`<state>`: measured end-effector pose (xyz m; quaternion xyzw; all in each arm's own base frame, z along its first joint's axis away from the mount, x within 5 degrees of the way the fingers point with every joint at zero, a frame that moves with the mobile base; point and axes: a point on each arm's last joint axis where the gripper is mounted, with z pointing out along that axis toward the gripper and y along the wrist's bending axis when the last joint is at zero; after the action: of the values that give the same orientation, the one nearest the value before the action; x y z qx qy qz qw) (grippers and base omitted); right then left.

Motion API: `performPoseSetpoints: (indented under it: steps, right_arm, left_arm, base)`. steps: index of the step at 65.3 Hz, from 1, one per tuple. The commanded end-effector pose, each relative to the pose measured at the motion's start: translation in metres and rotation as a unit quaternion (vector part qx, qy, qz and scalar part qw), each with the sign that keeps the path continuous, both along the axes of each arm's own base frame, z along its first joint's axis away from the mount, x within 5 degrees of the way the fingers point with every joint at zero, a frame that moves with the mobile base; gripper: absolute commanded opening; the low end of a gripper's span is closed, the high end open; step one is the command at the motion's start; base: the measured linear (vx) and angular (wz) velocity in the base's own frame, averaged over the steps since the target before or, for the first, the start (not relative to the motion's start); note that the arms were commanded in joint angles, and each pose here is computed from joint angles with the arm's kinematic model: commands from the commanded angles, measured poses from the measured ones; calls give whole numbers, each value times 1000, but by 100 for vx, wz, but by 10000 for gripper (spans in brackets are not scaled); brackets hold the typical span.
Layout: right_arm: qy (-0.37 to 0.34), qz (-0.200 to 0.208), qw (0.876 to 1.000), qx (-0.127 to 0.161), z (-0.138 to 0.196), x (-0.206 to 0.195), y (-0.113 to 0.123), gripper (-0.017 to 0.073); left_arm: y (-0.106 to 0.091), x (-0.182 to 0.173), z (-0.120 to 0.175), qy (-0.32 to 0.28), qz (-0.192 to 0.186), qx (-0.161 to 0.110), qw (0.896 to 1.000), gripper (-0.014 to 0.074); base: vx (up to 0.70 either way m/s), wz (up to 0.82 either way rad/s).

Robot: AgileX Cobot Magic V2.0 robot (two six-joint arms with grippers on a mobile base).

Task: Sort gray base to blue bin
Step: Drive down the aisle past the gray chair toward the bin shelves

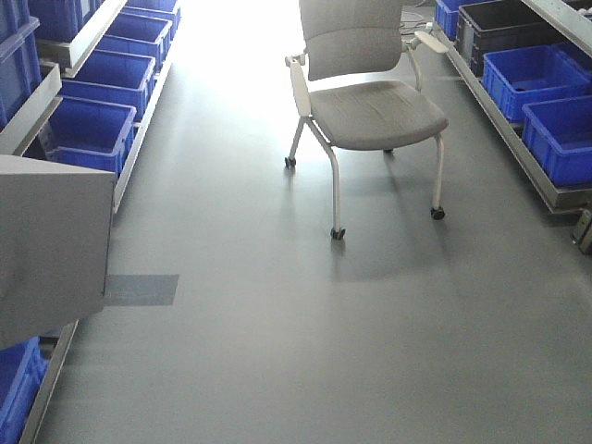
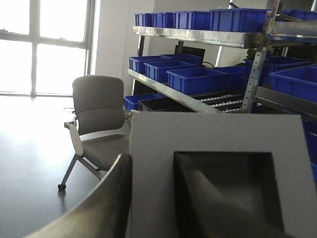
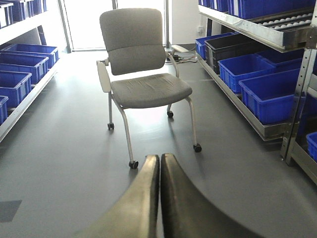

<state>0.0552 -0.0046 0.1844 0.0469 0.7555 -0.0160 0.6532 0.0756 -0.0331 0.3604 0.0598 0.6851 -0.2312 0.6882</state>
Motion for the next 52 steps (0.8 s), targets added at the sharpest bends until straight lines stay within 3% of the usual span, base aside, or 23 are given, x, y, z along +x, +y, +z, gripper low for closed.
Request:
performPoseSetpoints:
  steps: [1, 36, 52]
  right_arm:
    - [-37, -1, 999, -10, 6, 1, 0, -5]
    - [-37, -1, 999, -10, 6, 1, 0, -5]
    - [-37, -1, 999, -10, 6, 1, 0, -5]
  left_arm:
    - [2, -3, 19, -58, 2, -31, 998, -6]
    - [2, -3, 19, -58, 2, -31, 998, -6]
    - [2, -3, 19, -58, 2, -31, 998, -6]
  base:
    - [39, -1]
    - [34, 0]
    - [28, 31]
